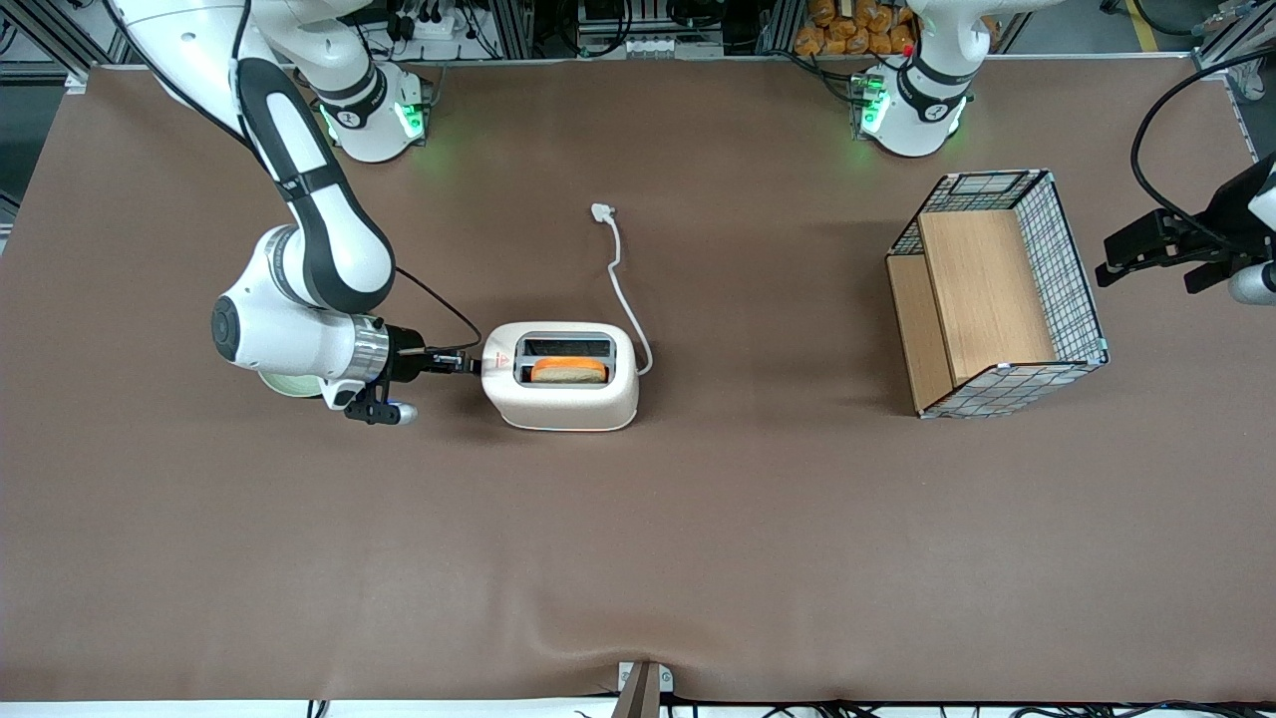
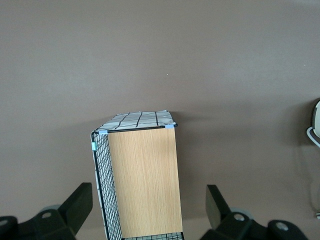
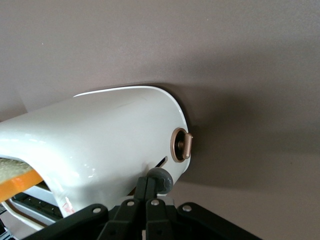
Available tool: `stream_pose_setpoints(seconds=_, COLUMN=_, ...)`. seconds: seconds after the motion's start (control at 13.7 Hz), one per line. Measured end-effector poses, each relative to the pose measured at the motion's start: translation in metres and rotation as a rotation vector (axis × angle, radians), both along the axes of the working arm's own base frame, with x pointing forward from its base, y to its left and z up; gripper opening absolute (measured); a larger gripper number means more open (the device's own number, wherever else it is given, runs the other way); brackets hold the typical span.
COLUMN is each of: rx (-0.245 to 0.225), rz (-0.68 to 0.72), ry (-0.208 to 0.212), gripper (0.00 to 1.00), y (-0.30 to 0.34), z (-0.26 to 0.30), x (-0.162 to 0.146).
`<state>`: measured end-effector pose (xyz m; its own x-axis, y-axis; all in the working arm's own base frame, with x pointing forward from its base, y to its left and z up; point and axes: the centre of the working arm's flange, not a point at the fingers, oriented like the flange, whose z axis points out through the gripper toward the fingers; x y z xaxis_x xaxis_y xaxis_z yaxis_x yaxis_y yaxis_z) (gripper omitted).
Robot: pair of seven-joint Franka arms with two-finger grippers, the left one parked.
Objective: Press toaster button with right arm
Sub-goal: 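Push the toaster lever down with the right gripper fingertips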
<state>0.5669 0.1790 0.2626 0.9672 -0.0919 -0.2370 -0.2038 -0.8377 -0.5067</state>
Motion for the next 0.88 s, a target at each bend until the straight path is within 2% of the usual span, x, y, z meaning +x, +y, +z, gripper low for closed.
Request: stream_pose_setpoints(seconds=0.88, rx=-0.01, rz=0.007, ry=-0.01, gripper=0.01, y=-0.004, z=-0.021, x=0.001)
